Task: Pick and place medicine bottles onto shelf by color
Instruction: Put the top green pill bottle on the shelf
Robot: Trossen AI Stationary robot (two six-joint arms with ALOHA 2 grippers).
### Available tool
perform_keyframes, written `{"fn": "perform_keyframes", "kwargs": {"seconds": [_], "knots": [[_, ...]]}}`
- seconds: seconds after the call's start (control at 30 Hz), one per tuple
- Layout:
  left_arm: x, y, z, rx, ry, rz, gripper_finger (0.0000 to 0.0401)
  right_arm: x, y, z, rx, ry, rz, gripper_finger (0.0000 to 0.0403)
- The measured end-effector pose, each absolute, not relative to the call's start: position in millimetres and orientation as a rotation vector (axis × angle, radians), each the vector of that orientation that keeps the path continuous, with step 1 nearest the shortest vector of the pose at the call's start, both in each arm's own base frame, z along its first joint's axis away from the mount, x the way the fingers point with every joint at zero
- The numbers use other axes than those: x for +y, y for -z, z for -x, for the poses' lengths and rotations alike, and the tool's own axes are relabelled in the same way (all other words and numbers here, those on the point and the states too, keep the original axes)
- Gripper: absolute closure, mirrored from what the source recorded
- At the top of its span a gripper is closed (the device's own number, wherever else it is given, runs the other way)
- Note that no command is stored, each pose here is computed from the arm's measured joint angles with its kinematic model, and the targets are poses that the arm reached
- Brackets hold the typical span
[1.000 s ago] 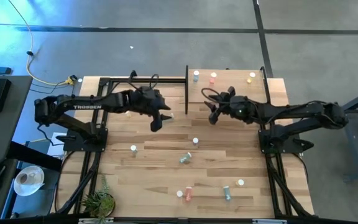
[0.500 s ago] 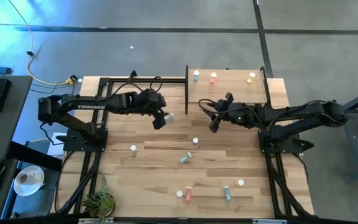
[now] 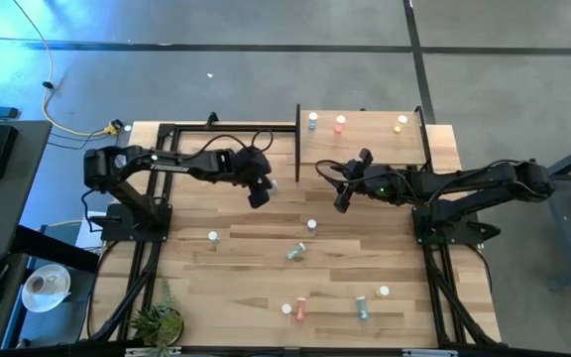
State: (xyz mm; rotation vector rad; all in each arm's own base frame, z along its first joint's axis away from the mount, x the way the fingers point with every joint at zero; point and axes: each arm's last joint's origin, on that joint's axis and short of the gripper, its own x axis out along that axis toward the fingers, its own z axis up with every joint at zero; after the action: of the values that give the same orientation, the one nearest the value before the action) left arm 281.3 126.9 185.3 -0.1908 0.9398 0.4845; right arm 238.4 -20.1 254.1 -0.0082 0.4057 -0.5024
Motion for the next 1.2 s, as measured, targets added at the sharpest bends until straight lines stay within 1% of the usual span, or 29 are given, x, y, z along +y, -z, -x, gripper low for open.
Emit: {"fn": "perform_keyframes", "kwargs": {"seconds": [0.23,0.5,0.93,1.2], "knots": [[135,-169,-282,0.980,-0.531,0.264,0.0201,-20,-254,-238,0.409,0.503,0.010,0.0245],[136,-148,-287,1.045,-0.501,0.277,0.0201,-20,-254,-238,0.409,0.503,0.009,0.0245],[138,-142,-289,1.046,-0.506,0.267,0.0201,-20,-254,-238,0.409,0.503,0.009,0.0245],[143,-125,-291,1.083,-0.505,0.279,0.0201,-20,-254,-238,0.409,0.503,0.008,0.0245]]}}
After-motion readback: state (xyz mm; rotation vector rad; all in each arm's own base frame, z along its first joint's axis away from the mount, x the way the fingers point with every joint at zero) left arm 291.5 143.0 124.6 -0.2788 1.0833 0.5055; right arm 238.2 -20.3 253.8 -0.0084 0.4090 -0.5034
